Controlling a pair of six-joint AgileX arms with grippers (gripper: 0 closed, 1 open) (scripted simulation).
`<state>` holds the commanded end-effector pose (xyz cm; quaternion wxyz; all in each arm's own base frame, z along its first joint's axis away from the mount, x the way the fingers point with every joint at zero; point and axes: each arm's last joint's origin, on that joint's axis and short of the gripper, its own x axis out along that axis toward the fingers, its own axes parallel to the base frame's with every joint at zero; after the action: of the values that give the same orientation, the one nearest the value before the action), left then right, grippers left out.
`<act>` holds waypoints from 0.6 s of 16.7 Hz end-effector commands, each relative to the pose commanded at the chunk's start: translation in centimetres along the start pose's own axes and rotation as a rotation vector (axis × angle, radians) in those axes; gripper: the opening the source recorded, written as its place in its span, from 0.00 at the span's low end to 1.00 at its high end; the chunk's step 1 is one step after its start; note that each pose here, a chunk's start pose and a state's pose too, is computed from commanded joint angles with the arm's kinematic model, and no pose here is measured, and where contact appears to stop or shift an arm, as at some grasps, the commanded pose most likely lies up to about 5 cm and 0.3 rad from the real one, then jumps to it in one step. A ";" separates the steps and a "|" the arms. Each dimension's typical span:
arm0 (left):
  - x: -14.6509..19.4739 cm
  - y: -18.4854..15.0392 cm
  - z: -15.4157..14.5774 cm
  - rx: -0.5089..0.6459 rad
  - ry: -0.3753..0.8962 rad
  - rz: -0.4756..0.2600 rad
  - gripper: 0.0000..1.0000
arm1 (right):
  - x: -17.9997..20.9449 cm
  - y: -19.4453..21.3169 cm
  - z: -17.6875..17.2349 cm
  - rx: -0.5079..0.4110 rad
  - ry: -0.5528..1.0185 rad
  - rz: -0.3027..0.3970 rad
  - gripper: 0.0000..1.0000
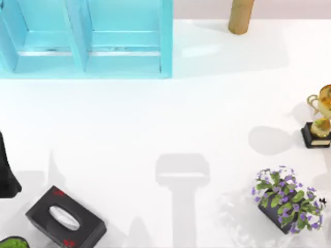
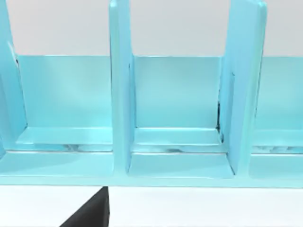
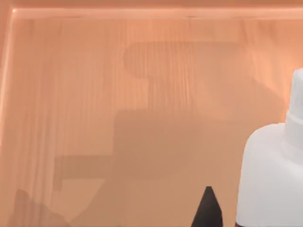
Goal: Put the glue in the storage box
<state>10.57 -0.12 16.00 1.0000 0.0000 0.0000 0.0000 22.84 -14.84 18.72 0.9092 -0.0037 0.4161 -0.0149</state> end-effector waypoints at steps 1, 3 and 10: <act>0.0 0.0 0.0 0.000 0.000 0.000 1.00 | 0.7 0.1 -0.2 0.002 0.000 0.001 0.00; 0.0 0.0 0.0 0.000 0.000 0.000 1.00 | 2.0 0.3 -0.7 0.008 0.014 0.010 0.00; 0.0 0.0 0.0 0.000 0.000 0.000 1.00 | 2.2 0.3 -0.8 0.009 0.018 0.012 0.23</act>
<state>10.57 -0.12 16.00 1.0000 0.0000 0.0000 0.0000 23.70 -14.57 16.51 0.9054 0.0032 0.4244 -0.0115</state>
